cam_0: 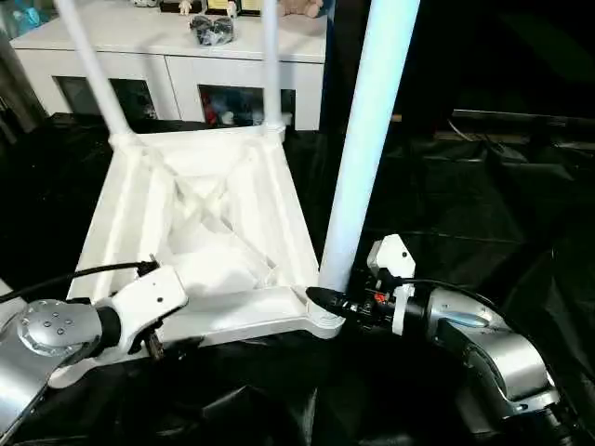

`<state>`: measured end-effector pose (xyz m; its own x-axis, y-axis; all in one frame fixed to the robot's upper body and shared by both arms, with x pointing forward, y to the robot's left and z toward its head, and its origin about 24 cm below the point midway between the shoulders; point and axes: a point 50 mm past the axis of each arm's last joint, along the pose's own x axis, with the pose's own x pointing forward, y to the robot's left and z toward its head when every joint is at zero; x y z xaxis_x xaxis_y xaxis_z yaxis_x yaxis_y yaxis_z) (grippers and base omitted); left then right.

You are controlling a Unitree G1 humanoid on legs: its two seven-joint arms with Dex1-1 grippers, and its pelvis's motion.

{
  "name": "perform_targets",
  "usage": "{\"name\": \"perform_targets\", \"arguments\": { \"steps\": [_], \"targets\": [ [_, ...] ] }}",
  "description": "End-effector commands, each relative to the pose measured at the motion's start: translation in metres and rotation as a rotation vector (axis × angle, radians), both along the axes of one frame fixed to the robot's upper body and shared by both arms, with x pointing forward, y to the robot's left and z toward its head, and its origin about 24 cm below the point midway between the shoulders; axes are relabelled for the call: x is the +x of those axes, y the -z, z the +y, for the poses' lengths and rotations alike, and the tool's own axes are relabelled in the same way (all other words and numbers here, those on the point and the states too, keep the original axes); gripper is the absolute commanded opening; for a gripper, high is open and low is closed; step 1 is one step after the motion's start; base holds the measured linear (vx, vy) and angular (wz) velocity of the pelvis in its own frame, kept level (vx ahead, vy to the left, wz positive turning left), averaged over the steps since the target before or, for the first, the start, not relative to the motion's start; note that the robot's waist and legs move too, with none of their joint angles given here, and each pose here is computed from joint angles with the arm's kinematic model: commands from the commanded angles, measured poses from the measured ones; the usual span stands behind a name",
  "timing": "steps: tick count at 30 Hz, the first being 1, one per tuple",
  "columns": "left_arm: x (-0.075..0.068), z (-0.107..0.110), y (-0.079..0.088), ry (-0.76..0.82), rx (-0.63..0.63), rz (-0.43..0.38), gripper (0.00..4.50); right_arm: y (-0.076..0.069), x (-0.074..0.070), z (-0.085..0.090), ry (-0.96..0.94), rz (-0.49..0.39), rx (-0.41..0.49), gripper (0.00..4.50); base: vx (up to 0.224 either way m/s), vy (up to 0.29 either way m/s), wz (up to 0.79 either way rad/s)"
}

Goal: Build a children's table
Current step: Rotate leg to tighten

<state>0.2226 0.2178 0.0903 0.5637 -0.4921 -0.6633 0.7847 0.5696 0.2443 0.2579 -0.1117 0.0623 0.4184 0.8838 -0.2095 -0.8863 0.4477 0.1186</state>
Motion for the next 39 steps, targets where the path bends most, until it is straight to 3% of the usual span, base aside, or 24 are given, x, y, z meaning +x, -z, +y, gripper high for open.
{"name": "perform_targets", "arguments": {
  "steps": [1,3,7,9,14,18,19,22,28,39],
  "targets": [
    [0.004,-0.011,-0.016,0.040,-0.106,-0.078,4.50,0.012,0.001,-0.002,0.018,0.044,-0.037,1.92,0.000,0.000,0.00],
    [0.000,-0.033,-0.015,0.139,-0.272,-0.045,4.50,0.011,0.012,0.002,0.064,0.013,-0.037,1.92,0.000,0.000,0.00],
    [-0.001,-0.048,-0.011,0.180,-0.372,0.015,4.50,0.008,0.015,0.003,0.077,0.017,-0.011,1.92,0.000,0.000,0.00],
    [0.004,-0.056,-0.007,0.185,-0.416,0.032,4.50,0.005,0.018,0.003,0.098,0.025,0.020,2.47,0.000,0.000,0.00],
    [0.021,-0.057,0.010,0.160,-0.349,0.044,4.50,0.003,0.021,-0.002,0.112,-0.021,-0.018,2.71,0.000,0.000,0.00],
    [0.026,-0.059,0.018,0.150,-0.346,0.092,4.50,0.002,0.021,-0.007,0.110,-0.031,-0.026,2.71,0.000,0.000,0.00],
    [0.030,-0.060,0.023,0.132,-0.351,0.120,4.32,0.001,0.020,-0.010,0.107,-0.040,-0.037,2.75,0.000,0.000,0.00],
    [0.037,-0.062,0.027,0.140,-0.331,0.107,4.21,0.000,0.020,-0.014,0.113,-0.048,-0.045,2.77,0.000,0.000,0.00],
    [0.037,-0.071,0.029,0.196,-0.384,0.150,3.75,-0.002,0.019,-0.022,0.124,-0.057,-0.052,2.77,0.000,0.000,0.00],
    [0.048,-0.075,0.049,0.136,-0.295,0.180,2.76,-0.004,0.016,-0.020,0.106,-0.067,-0.051,2.77,0.000,0.000,0.00]
  ]
}}
